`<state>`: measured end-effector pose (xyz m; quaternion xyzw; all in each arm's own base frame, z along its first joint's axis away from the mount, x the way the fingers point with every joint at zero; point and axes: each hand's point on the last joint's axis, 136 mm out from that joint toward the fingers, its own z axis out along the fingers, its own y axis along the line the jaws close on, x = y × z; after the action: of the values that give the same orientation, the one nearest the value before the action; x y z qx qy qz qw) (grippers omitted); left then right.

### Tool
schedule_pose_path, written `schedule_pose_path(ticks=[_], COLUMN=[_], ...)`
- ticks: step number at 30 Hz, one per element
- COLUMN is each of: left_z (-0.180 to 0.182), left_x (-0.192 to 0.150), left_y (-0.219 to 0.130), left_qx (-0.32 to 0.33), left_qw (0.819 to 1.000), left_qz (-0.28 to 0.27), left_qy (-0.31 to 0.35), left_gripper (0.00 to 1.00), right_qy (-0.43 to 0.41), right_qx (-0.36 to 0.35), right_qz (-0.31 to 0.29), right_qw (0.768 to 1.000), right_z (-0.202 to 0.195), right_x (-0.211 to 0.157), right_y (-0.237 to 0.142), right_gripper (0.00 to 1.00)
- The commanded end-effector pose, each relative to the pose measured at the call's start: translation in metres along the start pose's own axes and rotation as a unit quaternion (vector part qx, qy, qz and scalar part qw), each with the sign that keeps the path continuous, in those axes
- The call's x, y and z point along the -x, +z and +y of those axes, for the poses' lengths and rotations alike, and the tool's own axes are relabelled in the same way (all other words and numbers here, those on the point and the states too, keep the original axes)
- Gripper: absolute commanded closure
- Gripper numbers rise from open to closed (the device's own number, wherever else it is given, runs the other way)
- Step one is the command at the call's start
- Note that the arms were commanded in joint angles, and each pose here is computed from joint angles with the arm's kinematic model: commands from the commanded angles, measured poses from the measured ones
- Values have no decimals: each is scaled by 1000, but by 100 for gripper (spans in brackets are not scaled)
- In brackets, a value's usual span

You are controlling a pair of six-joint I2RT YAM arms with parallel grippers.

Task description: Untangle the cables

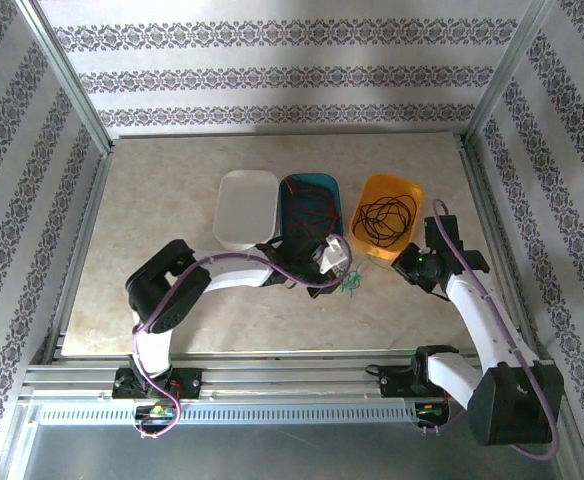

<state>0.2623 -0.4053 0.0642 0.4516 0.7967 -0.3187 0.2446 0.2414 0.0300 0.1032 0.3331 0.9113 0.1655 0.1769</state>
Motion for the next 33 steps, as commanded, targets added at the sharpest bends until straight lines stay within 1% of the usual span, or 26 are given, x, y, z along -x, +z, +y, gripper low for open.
schedule_pose_path(ticks=[1, 3, 5, 11, 16, 19, 22, 24, 27, 29, 32, 33], left_z=[6, 6, 7, 15, 18, 19, 19, 19, 18, 17, 14, 13], left_x=[2, -4, -12, -34, -59, -77, -86, -85, -79, -75, -69, -66], left_y=[-24, -34, -40, -53, -59, -62, -65, -67, -69, -71, -72, -72], left_qx=[3, 0, 1, 19, 35, 42, 48, 49, 50, 48, 38, 37], left_qw=[999, 999, 999, 998, 997, 995, 994, 993, 995, 995, 996, 996], left_qz=[-20, -21, -16, 4, 43, 76, 97, 96, 86, 81, 76, 73], left_qy=[-25, -36, -41, -51, -47, -40, -36, -35, -32, -28, -25, -26], left_gripper=[100, 100, 100, 100, 100, 99, 84, 70, 56, 49, 44, 41], right_qy=[52, 81, 104, 136, 147, 141, 109, 70, 17, -4, -21, -24], right_qx=[-92, -106, -106, -97, -106, -106, -90, -83, -87, -92, -95, -92], right_qz=[-46, -60, -62, -52, -75, -74, -62, -52, -29, -17, 1, 8], right_qw=[993, 989, 987, 985, 981, 982, 988, 993, 996, 996, 995, 995], right_z=[-50, -65, -74, -84, -92, -91, -78, -63, -46, -40, -37, -35], right_x=[12, 17, 19, 22, 32, 35, 33, 29, 17, 9, 1, -1], right_y=[-11, -16, -17, -17, -26, -27, -22, -17, -7, -1, 8, 11], right_gripper=[100, 100, 100, 100, 100, 100, 100, 100, 100, 100, 100, 100])
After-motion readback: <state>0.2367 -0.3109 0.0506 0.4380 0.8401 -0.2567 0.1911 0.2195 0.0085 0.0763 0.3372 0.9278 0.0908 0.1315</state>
